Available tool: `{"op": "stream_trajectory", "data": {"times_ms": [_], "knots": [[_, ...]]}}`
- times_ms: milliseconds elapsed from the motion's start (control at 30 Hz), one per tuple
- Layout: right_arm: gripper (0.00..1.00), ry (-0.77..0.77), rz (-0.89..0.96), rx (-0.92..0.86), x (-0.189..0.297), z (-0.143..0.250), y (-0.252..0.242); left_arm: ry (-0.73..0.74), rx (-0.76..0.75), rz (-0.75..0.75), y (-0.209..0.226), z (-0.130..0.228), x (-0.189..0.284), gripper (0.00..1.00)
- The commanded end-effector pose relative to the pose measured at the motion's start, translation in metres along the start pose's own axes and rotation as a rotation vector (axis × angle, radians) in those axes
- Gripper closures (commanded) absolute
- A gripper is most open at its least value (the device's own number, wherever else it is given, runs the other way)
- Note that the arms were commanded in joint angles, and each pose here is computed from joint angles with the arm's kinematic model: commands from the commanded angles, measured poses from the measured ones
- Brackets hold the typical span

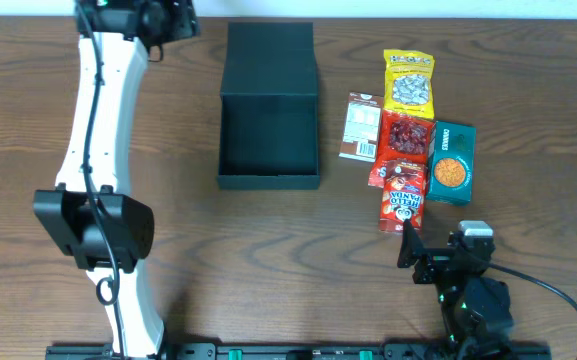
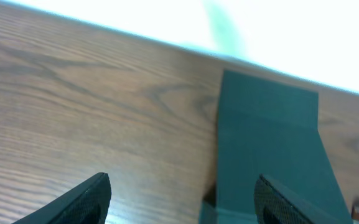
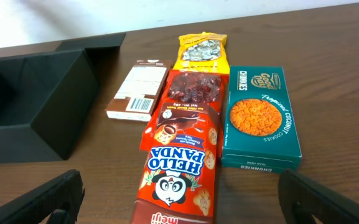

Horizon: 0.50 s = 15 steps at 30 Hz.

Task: Pack container
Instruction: 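Raise the left arm away from the box to the back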

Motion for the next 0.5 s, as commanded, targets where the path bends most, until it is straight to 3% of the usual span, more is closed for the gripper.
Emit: {"op": "stream_trajectory", "data": {"times_ms": [0,267,367,467], "knots": [[0.01,0.01,0.001,-0.009,-0.001,0.004,0.0,-0.041,0.039,0.008,0.011,-0.016,0.002,0.25],[0.01,0.01,0.001,-0.01,-0.001,0.004,0.0,-0.089,0.058,0.014,0.018,-0.03,0.003,0.24],[0.01,-0.068,-0.003,-0.023,-0.001,-0.011,0.0,-0.075,0.056,0.008,0.019,-0.027,0.002,0.24],[0.01,-0.24,-0.022,-0.086,0.004,-0.044,0.001,-0.059,0.056,-0.001,0.021,-0.023,0.001,0.24]]}}
Point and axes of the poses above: each gripper's point midway between its finger pads, its own x axis back along the fingers, its own y axis along the line the jaws close on, z = x × y, the point moved 5 cm from there along x, back along the fingers, and after that the axes turned 13 degrees about x, right-handed, at the moved point
